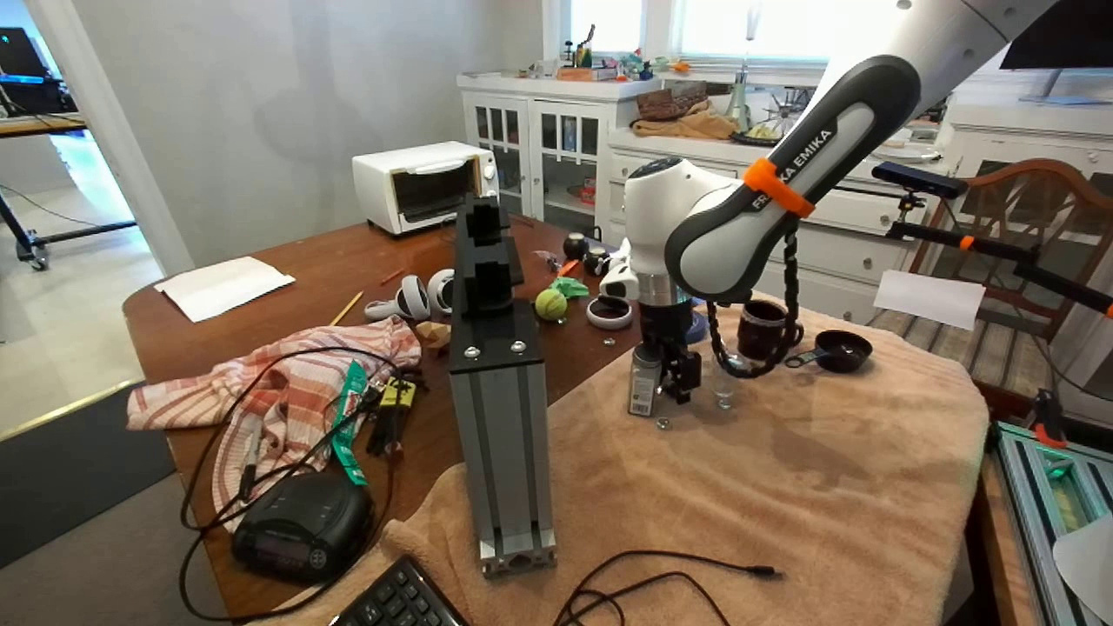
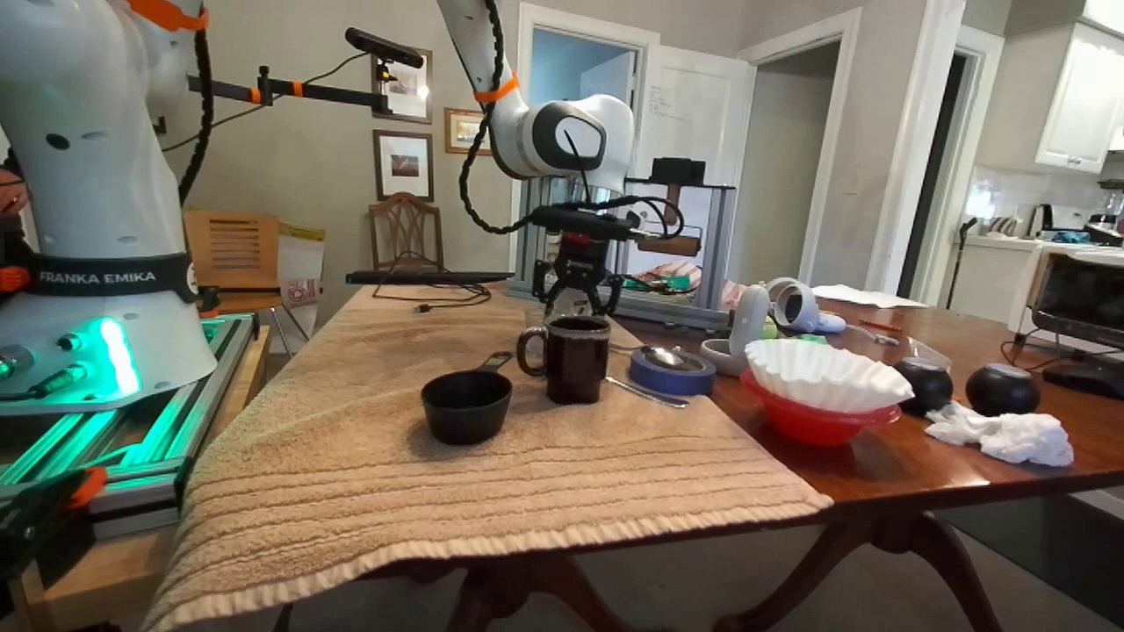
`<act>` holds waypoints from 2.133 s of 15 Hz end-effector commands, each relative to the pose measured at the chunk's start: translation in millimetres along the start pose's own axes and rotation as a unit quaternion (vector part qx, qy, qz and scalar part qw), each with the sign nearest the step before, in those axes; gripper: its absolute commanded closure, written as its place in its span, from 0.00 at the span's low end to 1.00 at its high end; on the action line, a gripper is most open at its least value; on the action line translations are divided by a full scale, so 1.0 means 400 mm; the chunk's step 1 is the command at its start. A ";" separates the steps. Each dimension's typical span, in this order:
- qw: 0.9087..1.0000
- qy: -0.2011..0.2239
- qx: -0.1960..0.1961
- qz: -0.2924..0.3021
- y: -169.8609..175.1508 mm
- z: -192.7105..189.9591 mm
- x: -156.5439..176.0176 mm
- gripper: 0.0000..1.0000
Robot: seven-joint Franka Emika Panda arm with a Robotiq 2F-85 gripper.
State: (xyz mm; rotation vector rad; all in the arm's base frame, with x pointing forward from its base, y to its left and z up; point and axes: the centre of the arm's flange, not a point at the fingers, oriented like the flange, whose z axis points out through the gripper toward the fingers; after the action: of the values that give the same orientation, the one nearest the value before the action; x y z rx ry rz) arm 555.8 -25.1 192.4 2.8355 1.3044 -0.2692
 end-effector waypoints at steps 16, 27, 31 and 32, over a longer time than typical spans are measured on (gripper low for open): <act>0.999 -0.028 0.003 0.019 0.066 0.062 -0.017 0.72; 0.999 -0.042 0.001 0.002 0.074 0.069 -0.031 0.16; 0.998 -0.053 -0.009 -0.018 0.084 0.072 -0.045 0.06; 0.998 -0.055 -0.010 -0.021 0.086 0.071 -0.046 0.12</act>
State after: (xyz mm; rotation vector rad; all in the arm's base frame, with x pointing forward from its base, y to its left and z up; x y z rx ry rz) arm 563.9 -57.4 172.6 2.7807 1.3012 -0.3802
